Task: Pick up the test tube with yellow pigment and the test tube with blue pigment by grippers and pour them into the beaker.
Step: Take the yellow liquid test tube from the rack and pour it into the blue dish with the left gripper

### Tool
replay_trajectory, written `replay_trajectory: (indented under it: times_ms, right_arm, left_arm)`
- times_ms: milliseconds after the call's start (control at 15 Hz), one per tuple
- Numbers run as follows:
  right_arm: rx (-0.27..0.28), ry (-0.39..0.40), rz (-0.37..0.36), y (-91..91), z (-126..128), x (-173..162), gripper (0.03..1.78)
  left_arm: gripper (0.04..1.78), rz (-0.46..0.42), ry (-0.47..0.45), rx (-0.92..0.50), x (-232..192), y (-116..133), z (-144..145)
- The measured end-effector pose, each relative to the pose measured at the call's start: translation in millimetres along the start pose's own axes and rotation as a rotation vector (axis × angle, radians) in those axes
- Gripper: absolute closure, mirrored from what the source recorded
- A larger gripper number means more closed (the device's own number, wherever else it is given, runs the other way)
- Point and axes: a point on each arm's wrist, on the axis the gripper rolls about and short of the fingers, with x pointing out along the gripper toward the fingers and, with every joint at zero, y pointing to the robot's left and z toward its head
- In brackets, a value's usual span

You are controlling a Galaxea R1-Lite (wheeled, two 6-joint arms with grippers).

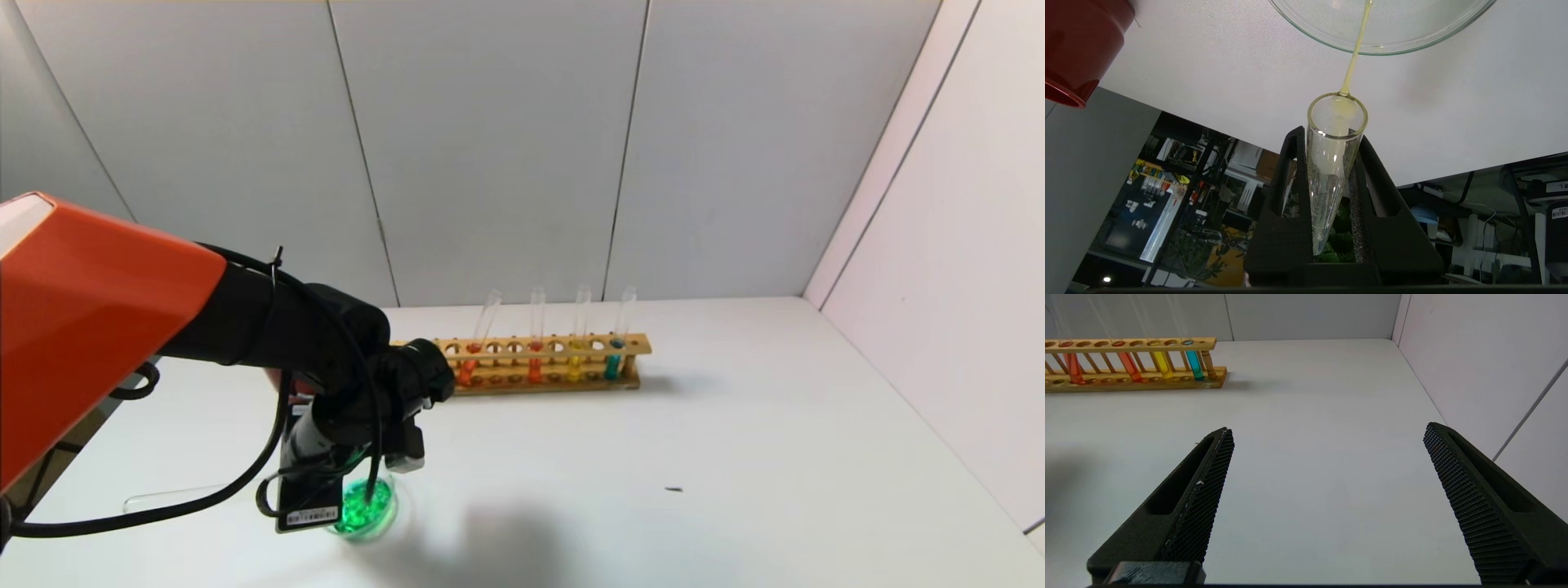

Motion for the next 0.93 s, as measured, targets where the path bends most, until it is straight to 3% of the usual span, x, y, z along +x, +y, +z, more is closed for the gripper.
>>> replay_trajectory:
  times_ms: [933]
  right_arm:
    - [0.0,0.0,0.0,0.0,0,0,0.11]
  left_arm:
    - [1.51,-0.013,0.073,0.075,9,-3,26]
